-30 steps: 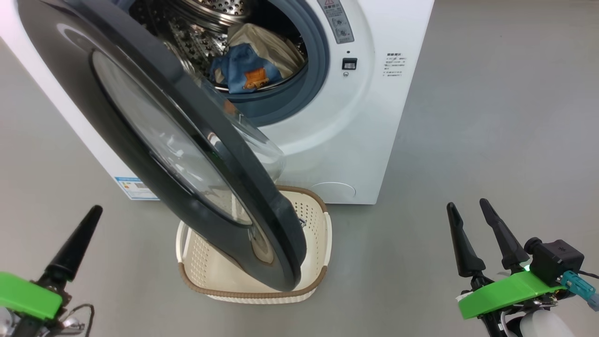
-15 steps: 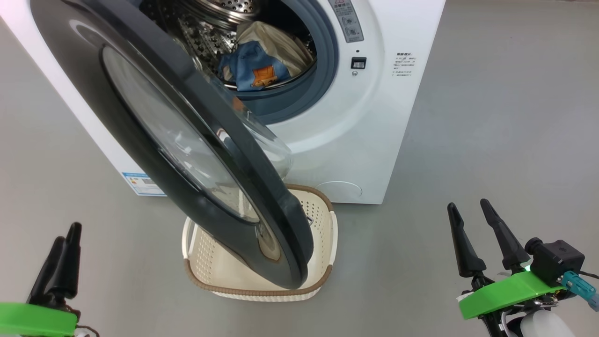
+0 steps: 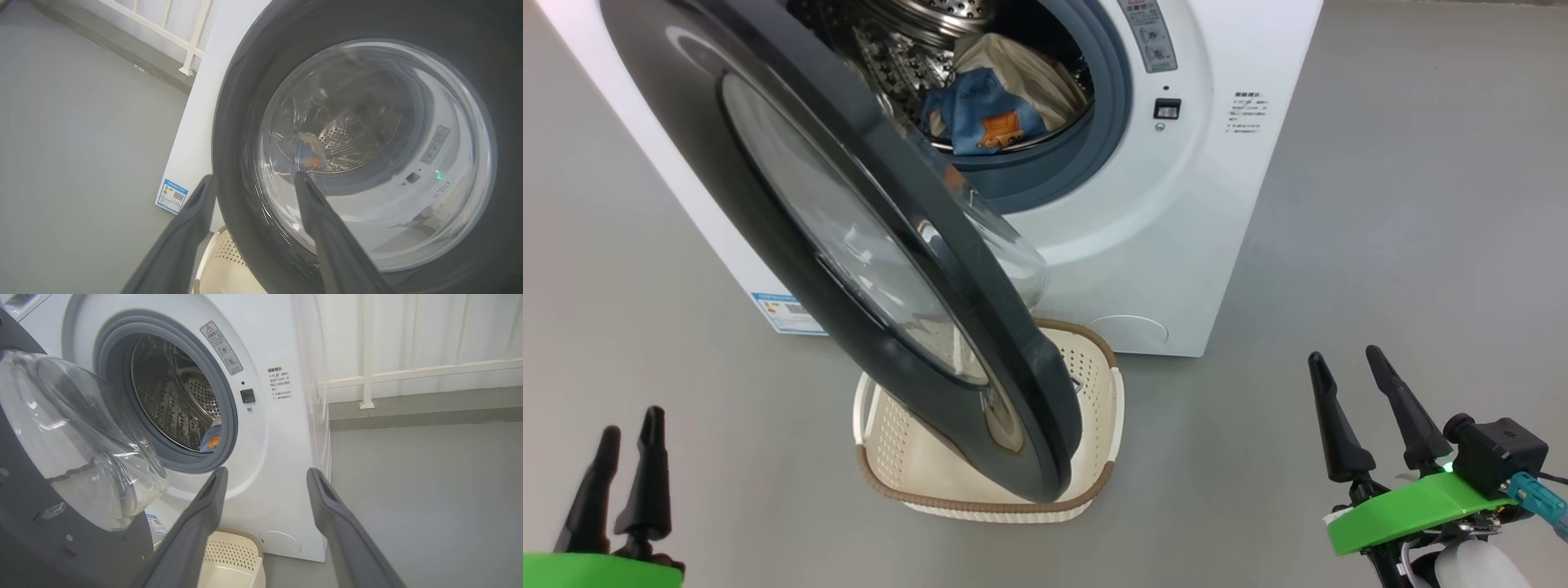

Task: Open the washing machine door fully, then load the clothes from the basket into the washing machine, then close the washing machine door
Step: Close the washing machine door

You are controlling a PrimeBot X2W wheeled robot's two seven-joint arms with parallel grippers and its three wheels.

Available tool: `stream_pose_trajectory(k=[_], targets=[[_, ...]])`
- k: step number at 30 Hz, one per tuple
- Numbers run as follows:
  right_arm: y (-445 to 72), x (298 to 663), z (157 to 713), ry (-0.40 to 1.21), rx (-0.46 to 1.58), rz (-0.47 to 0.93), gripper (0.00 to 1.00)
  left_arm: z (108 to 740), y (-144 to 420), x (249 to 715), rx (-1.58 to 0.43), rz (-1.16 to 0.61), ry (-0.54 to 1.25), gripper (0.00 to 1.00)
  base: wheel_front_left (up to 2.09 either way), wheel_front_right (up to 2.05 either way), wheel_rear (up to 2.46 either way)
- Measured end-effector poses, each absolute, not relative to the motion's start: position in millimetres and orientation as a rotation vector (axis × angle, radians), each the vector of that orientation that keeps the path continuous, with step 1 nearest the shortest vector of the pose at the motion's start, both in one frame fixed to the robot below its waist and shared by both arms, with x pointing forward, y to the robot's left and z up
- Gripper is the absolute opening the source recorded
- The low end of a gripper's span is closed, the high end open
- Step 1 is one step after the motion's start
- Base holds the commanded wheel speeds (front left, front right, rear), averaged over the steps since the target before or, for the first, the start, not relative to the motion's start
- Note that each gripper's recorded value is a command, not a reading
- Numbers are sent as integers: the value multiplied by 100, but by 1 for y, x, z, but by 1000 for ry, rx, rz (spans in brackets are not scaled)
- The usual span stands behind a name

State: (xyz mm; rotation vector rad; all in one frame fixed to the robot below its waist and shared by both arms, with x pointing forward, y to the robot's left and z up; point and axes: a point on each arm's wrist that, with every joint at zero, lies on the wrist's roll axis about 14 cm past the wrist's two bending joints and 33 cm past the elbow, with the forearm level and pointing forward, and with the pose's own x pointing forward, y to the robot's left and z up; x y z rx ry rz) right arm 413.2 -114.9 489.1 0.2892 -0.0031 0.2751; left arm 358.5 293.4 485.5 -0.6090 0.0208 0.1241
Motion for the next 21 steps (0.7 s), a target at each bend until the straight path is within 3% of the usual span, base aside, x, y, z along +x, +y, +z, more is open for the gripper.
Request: stream_pose_trajectory(k=[12,21], targets=[[-110,416,491,-7,288,291,100,490,290,352,-313,117,-5,100,0,0,0],[-109,416,491,-7,285,296,100,475,283,342,-205,139,29,100,0,0,0]])
